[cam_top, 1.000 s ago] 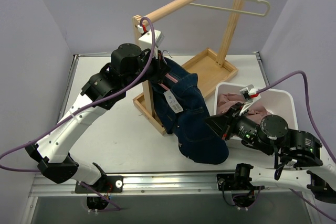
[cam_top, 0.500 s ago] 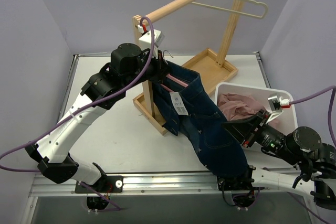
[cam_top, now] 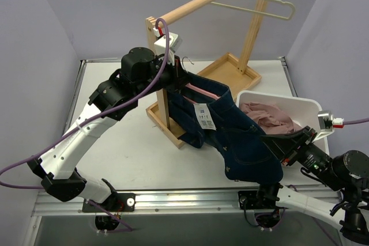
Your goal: Remove the skirt from the hanger
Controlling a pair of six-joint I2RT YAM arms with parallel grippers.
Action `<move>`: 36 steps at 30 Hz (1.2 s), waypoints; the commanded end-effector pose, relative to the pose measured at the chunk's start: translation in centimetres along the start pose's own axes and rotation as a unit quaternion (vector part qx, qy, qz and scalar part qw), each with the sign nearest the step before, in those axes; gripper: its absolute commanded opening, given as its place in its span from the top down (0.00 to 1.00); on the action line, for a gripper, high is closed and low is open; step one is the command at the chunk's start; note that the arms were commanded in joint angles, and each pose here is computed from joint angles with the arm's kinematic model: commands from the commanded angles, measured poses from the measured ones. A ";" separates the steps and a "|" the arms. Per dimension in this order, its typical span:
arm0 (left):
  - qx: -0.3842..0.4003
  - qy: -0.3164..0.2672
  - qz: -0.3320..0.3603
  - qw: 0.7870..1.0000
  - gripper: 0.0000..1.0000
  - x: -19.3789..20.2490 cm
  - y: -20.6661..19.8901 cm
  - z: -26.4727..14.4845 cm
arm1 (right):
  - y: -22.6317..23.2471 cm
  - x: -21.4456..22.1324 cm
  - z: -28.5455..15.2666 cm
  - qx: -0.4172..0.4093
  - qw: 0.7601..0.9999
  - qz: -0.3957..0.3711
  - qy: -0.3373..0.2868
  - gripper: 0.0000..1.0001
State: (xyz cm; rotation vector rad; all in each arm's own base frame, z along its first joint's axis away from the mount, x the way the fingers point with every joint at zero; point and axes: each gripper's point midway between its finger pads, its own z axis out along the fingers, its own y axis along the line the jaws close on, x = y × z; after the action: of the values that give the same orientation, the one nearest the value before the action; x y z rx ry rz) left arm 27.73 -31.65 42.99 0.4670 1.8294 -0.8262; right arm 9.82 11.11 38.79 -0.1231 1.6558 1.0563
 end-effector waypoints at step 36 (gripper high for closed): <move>-0.017 -0.089 -0.020 0.996 0.98 -5.8 1.0 -1.9 | -3.6 0.0 -5.0 0.041 0.997 0.031 -0.057 1.00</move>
State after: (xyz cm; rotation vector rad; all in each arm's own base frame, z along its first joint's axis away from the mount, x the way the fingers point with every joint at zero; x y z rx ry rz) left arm 25.97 -33.36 43.33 0.4844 1.8555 -0.9763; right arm 8.25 6.90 36.36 -0.0022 1.6365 1.0426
